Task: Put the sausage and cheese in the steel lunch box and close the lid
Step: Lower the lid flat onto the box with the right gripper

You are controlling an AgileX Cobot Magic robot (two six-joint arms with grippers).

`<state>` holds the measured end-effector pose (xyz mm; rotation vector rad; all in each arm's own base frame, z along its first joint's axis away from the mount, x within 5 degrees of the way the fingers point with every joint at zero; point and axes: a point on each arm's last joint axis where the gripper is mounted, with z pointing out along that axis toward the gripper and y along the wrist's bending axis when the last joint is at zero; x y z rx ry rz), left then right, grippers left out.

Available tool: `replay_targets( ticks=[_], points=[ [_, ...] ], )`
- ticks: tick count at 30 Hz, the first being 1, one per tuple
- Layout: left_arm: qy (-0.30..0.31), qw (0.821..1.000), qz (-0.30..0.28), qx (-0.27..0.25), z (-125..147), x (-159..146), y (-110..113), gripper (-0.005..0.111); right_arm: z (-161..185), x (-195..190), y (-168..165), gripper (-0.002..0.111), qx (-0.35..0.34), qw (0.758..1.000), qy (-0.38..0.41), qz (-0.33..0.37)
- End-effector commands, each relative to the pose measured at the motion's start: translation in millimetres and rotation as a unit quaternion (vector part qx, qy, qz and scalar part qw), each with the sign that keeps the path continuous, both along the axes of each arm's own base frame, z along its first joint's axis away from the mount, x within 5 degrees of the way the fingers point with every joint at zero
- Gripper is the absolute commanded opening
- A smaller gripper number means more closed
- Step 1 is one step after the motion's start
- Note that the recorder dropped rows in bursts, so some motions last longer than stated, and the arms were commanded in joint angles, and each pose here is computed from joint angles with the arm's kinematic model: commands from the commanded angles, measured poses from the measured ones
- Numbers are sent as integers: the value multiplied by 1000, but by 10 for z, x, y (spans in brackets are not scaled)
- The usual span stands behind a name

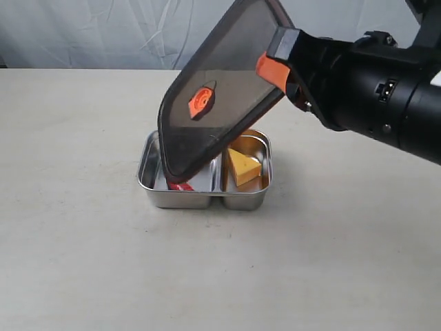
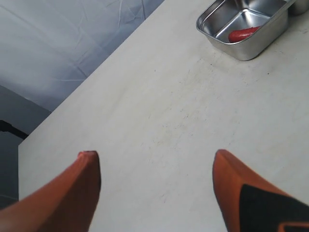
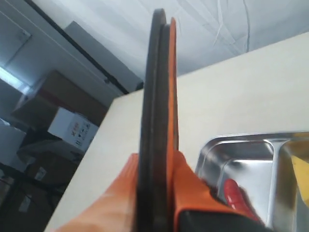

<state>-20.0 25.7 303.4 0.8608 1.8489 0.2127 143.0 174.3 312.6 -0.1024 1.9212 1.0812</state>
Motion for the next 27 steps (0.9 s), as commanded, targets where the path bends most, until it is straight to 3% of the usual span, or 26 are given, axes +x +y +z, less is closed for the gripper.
replay_targets(
  ticks=[1,4,8,10,13,19,27],
  points=[
    [-5,1000,0,-7,21,0,4,63,-32,-100,28,-1,88,994,-56,30],
    [-5,1000,0,-7,21,0,4,63,-145,-104,59,-1,130,988,-57,65],
    [-5,1000,0,-7,21,0,4,63,-446,33,12,-1,142,990,11,13],
    [-5,1000,0,-7,21,0,4,63,-546,72,-31,-1,194,981,12,-8],
    [-5,1000,0,-7,21,0,4,63,-677,71,-186,-1,323,945,-11,-43],
    [-5,1000,0,-7,21,0,4,63,-1017,125,-135,-1,287,955,42,-61],
    [-5,1000,0,-7,21,0,4,63,-1227,311,61,-1,292,948,99,-80]
  ],
)
